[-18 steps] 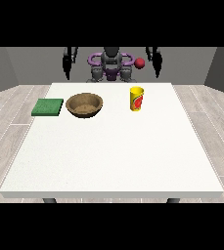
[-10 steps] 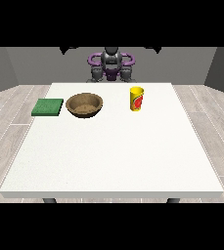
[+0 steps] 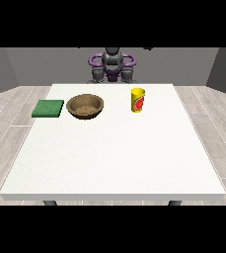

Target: Pick the cup and pour the ball into the bowl, then pick the bowl and place it on the pad

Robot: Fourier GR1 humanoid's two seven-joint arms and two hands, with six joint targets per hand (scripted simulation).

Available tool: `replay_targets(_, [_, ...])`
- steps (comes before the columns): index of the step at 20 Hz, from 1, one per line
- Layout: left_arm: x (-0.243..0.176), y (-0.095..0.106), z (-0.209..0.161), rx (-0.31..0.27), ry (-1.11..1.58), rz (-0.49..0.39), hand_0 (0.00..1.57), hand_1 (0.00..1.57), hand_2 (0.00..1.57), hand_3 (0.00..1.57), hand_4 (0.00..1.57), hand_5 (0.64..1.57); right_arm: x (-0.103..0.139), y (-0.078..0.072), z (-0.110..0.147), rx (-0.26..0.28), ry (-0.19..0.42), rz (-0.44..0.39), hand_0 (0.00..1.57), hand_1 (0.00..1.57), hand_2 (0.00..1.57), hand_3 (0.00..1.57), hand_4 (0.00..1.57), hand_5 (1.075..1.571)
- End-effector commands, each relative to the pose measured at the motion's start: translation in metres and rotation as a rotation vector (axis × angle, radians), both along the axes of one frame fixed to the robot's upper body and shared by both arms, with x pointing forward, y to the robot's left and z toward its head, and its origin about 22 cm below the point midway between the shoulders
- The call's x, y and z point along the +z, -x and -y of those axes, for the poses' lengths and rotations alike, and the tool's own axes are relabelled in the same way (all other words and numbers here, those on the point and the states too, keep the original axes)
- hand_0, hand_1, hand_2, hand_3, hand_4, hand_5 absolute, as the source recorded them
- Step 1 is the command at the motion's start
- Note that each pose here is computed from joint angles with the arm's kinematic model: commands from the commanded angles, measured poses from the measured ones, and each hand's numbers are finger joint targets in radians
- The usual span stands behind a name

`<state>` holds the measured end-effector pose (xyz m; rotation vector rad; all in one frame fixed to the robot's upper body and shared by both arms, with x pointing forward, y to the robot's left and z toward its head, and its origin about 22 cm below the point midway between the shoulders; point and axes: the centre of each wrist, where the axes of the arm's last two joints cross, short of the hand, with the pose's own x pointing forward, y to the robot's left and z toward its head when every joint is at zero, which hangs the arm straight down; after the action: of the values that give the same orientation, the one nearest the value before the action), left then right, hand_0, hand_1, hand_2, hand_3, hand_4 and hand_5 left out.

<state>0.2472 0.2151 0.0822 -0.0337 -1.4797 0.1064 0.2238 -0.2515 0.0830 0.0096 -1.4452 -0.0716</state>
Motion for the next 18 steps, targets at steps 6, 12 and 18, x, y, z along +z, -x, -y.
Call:
replay_targets(6, [0.004, -0.027, 0.006, -0.005, -0.043, 0.292, 0.0, 0.0, 0.0, 0.0, 0.58, 1.544, 0.016, -0.018, -0.007, 0.019, -0.02, 0.308, 0.0, 0.0, 0.0, 0.0, 0.73, 1.55])
replay_targets(12, [-0.01, -0.049, -0.001, 0.014, -0.15, 0.377, 0.0, 0.0, 0.0, 0.0, 0.55, 1.487, 0.005, -0.033, -0.004, 0.03, -0.022, 0.39, 0.0, 0.0, 0.0, 0.0, 0.69, 1.543])
replay_targets(18, [-0.075, -0.049, -0.025, 0.054, -0.145, 0.406, 0.0, 0.0, 0.0, 0.0, 0.31, 1.48, 0.018, -0.032, 0.03, 0.054, -0.004, 0.456, 0.0, 0.0, 0.0, 0.0, 0.68, 1.553])
